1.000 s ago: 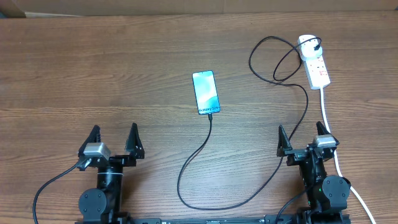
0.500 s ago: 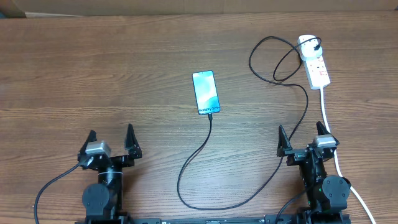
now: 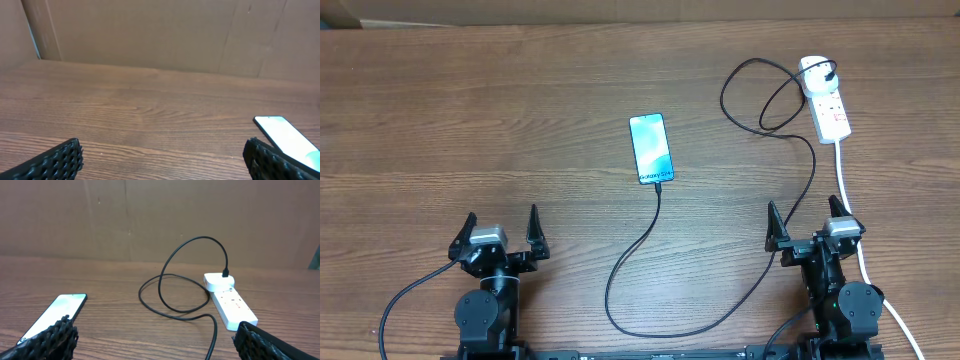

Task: Plug charger to phone and switch on socket

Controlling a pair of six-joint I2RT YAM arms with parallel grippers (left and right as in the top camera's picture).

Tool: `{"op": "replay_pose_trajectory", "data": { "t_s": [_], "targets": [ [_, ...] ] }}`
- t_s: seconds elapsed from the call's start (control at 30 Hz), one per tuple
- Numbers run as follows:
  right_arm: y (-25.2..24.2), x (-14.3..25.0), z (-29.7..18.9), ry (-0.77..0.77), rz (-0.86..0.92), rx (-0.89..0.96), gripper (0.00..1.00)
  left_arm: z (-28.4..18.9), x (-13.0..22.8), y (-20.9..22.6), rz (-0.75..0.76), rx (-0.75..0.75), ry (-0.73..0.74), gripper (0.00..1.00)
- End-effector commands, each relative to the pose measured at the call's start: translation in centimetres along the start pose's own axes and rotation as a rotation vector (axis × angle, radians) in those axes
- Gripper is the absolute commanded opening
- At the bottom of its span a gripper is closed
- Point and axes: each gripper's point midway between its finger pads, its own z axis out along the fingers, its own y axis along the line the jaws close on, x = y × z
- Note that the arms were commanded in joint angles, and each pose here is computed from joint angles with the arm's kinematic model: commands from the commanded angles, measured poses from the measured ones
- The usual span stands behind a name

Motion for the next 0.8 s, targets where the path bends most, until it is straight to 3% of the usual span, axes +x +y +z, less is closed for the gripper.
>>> {"op": "replay_pose_trajectory", "data": {
  "t_s": [0.0, 0.77],
  "targets": [
    [-0.01, 0.02, 0.00, -0.010, -0.002, 0.004, 1.00, -0.04, -0.06, -0.08, 0.029, 0.007, -0.007, 1.00],
    [-0.01, 0.03, 0.00, -0.009, -0.002, 0.004, 1.00, -0.04, -0.09, -0.20, 0.028, 0.013, -0.008, 1.00]
  ]
}}
